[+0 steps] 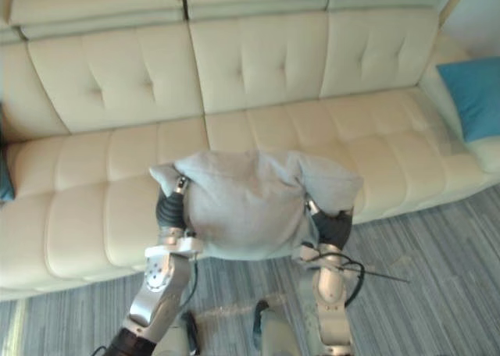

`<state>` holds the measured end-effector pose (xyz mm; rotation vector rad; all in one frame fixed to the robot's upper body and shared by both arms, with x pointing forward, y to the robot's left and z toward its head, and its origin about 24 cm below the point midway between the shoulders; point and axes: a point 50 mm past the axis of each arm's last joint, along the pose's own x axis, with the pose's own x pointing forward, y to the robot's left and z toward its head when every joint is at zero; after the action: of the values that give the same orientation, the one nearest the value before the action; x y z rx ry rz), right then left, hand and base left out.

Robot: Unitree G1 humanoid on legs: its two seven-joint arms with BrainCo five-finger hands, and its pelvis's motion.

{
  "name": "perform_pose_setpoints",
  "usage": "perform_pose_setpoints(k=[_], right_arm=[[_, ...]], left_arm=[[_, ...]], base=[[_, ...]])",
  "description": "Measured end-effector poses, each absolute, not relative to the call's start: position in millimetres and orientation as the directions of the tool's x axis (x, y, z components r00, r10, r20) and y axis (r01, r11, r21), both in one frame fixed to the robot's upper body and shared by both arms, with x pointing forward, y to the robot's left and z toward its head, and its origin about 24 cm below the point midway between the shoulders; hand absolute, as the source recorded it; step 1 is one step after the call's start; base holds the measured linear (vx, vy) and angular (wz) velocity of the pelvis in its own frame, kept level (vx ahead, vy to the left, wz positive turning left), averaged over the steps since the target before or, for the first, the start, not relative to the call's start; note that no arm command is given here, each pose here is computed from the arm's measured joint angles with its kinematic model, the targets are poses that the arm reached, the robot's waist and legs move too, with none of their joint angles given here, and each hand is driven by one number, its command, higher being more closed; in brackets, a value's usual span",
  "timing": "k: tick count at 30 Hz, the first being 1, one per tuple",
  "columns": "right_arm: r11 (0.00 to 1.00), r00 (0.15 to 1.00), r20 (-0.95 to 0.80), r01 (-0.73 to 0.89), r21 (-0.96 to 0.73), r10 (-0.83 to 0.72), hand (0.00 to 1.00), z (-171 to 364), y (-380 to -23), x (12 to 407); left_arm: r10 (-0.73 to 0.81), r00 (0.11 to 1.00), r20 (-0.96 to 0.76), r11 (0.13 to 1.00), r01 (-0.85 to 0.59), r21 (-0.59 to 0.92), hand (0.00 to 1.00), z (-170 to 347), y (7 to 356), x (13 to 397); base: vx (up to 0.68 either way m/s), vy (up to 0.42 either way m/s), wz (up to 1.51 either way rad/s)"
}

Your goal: Pick up cushions and gather them together orderly.

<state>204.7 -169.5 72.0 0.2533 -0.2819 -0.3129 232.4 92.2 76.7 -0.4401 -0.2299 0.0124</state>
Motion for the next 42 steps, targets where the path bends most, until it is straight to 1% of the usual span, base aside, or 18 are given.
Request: perform_pose_setpoints(k=[7,11,13,15,17,20,24,28,33,37,42], right_arm=[[0.917,0.915,0.202,0.289,0.275,-0.348,1.0,66.4,-172.6,192.7],[0.919,0.906,0.241,0.278,0.279,-0.348,1.0,75.6,-173.5,193.3],[0.923,0.901,0.27,0.262,0.281,-0.338,1.0,81.3,-172.0,200.6],[0.937,0.901,0.291,0.256,0.239,-0.321,1.0,83.0,-171.4,204.8],[0.942,0.922,0.237,0.258,0.217,-0.307,1.0,72.3,-168.4,205.7],[0.952,0.924,0.249,0.251,0.176,-0.29,1.0,72.6,-166.4,209.2],[0.957,0.938,0.201,0.261,0.125,-0.282,1.0,59.2,-166.0,214.6],[0.955,0.934,0.205,0.272,0.119,-0.292,1.0,60.6,-169.3,219.0],[0.959,0.947,0.154,0.274,0.074,-0.283,1.0,48.7,-173.3,224.5],[0.958,0.947,0.153,0.274,0.081,-0.283,1.0,49.3,-175.5,225.1],[0.956,0.951,0.127,0.265,0.125,-0.28,1.0,45.3,-177.4,228.5]], left_arm=[[0.039,0.984,0.176,0.907,0.039,-0.42,1.0,67.0,89.0,223.5],[0.011,0.988,0.156,0.906,0.056,-0.42,1.0,63.6,83.0,219.7],[0.009,0.989,0.147,0.906,0.054,-0.419,1.0,61.6,82.7,218.0],[0.009,0.991,0.136,0.907,0.049,-0.419,1.0,59.3,82.9,216.0],[0.004,0.995,0.096,0.923,0.033,-0.383,1.0,49.7,89.7,210.0],[0.002,0.996,0.09,0.925,0.033,-0.378,1.0,48.7,90.2,209.7],[-0.005,0.996,0.089,0.927,0.038,-0.372,1.0,49.3,89.5,211.6],[-0.013,0.989,0.148,0.927,0.067,-0.368,1.0,61.6,88.1,222.3],[-0.008,0.994,0.111,0.932,0.048,-0.36,1.0,54.5,84.6,224.7],[-0.007,0.993,0.114,0.93,0.048,-0.364,1.0,55.4,83.1,224.9],[-0.003,0.992,0.126,0.945,0.044,-0.325,1.0,56.9,84.6,227.1]], base=[[0.04,-0.023,-0.09],[0.14,0.02,0.11],[0.18,0.12,-0.16],[0.27,0.195,-0.62],[0.34,0.175,-0.79],[0.33,0.146,-0.29],[0.28,0.056,0.2],[0.21,-0.165,0.52],[0.15,-0.192,0.17],[0.05,-0.065,0.2],[0.0,0.039,0.3]])
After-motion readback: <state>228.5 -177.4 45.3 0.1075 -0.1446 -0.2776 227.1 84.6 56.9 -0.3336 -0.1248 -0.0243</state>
